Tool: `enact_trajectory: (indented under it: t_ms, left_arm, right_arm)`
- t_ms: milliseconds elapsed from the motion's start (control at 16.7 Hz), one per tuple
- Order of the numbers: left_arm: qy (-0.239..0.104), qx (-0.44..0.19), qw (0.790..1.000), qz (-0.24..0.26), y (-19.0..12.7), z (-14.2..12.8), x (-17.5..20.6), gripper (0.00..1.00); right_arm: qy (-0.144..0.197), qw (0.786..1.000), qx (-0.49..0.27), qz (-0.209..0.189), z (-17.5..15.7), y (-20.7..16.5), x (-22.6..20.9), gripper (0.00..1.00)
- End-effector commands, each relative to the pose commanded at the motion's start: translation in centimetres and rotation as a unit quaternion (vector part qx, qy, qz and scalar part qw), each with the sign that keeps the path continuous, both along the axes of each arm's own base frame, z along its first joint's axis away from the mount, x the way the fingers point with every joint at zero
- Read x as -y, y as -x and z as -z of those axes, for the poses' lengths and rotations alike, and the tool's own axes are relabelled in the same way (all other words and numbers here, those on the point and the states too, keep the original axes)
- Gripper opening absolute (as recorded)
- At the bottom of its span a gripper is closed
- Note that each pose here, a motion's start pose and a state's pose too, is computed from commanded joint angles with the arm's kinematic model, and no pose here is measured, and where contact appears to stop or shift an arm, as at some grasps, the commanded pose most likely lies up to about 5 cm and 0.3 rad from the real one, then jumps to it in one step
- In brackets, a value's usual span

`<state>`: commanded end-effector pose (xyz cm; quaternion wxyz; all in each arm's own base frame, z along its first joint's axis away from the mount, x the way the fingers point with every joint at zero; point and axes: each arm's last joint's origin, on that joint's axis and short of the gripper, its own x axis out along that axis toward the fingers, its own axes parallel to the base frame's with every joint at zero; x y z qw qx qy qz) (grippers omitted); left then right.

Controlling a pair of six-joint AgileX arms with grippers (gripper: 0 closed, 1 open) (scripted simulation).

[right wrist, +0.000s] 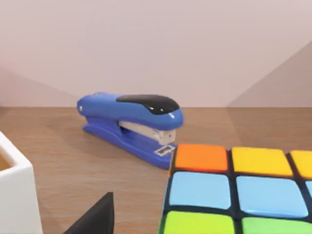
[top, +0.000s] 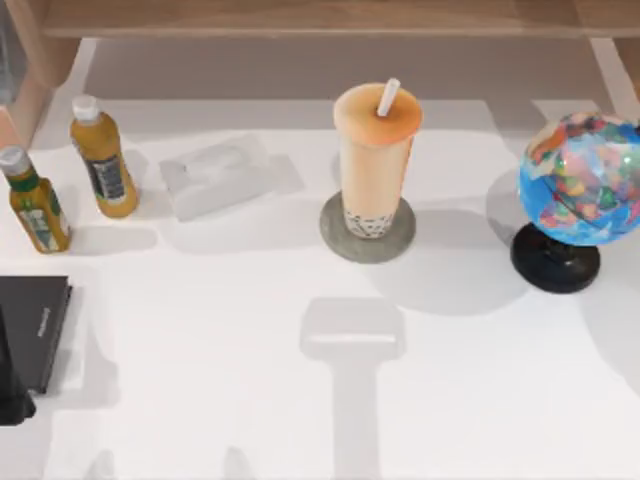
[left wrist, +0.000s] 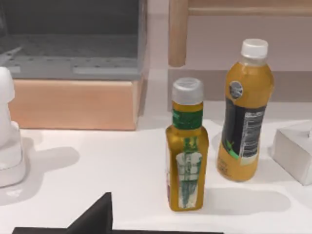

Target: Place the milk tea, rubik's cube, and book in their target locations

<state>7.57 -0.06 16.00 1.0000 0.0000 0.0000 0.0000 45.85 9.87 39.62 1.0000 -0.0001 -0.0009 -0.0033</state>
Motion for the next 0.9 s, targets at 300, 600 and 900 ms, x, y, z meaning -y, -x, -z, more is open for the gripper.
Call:
enact_trajectory:
  t_ms: [300,600,900]
  left_arm:
    - [0.000,0.000,1.000,0.000,0.0,0.0,0.0,1.00]
    - [0.000,0.000,1.000,0.000,0.0,0.0,0.0,1.00]
    - [0.000,0.000,1.000,0.000,0.0,0.0,0.0,1.00]
  right_arm:
    - [0.000,1.000,0.001,-0.003,-0.3,0.7,0.0,1.00]
    - [0.000,1.000,0.003,-0.004,-2.0,6.4,2.3,1.00]
    - [0.003,1.000,-0.001,0.000,-1.1,16.4,5.8,1.00]
